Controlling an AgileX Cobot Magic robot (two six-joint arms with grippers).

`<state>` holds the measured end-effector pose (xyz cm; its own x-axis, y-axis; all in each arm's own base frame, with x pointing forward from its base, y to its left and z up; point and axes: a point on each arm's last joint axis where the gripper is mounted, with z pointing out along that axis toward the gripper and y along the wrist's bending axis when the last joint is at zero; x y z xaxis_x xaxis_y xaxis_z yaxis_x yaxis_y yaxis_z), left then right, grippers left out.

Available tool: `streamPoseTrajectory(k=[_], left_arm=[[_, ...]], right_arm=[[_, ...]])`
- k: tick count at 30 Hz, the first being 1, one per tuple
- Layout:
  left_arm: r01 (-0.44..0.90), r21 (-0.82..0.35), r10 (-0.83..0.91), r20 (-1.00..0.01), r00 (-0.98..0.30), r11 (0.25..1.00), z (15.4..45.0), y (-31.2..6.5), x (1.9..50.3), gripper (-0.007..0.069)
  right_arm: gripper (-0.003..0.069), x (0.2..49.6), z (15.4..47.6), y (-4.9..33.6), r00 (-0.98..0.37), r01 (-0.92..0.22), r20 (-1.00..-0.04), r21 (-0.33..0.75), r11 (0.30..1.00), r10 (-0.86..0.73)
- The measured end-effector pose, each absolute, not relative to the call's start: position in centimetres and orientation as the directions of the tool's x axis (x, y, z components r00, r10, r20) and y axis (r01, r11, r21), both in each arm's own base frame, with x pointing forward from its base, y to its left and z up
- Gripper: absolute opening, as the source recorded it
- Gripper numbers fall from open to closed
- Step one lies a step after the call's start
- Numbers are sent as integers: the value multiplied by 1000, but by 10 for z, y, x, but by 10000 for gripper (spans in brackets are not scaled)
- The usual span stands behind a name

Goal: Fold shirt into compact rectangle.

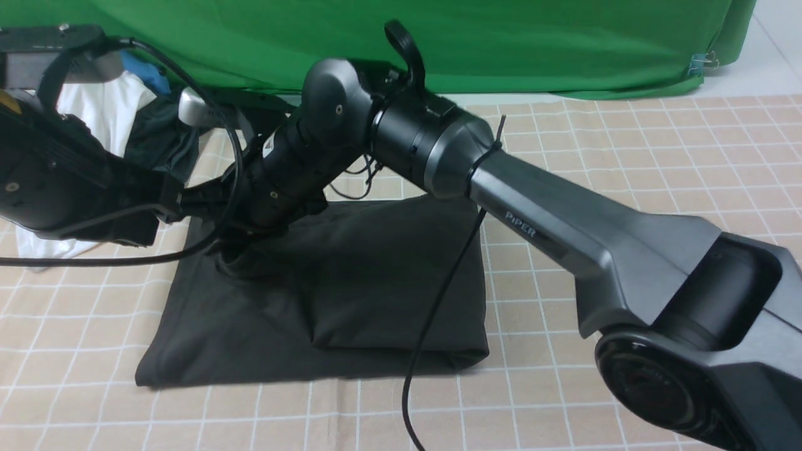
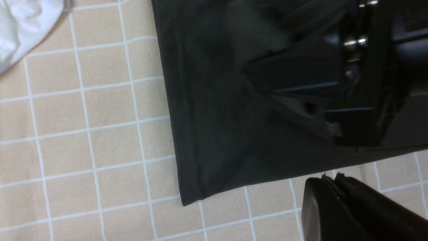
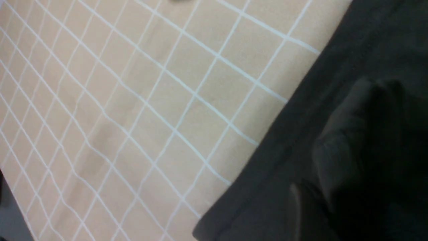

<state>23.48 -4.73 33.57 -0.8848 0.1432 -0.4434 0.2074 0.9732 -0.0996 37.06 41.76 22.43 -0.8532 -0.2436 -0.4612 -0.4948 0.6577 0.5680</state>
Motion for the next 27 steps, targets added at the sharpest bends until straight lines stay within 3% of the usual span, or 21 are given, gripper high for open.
streamPoseTrajectory(k=[2,4,8,10,15,17,21,27], left_arm=[[207,-100,143,-443,-885,973,336,-47,235,19],[208,-96,145,-443,-885,974,336,-47,235,19],[208,-92,146,-446,-883,974,336,-47,235,19],[207,-91,143,-463,-875,974,337,-47,237,19],[224,-153,111,-533,-839,963,335,-55,250,19],[243,-198,109,-517,-849,950,327,-61,259,19],[221,-277,83,-435,-897,935,294,-72,285,19],[177,-291,87,-297,-951,940,230,-78,319,19]], right_arm=[[421,371,225,420,-853,-494,-468,580,648,-232],[468,371,228,419,-848,-503,-474,580,641,-237],[494,382,252,400,-811,-566,-503,547,616,-298],[449,391,268,381,-797,-584,-510,515,627,-324],[137,426,303,324,-780,-559,-576,466,686,-245],[64,436,315,303,-769,-552,-601,447,704,-220],[36,444,336,276,-753,-534,-634,432,727,-176],[36,441,359,262,-708,-551,-683,375,745,-180]])
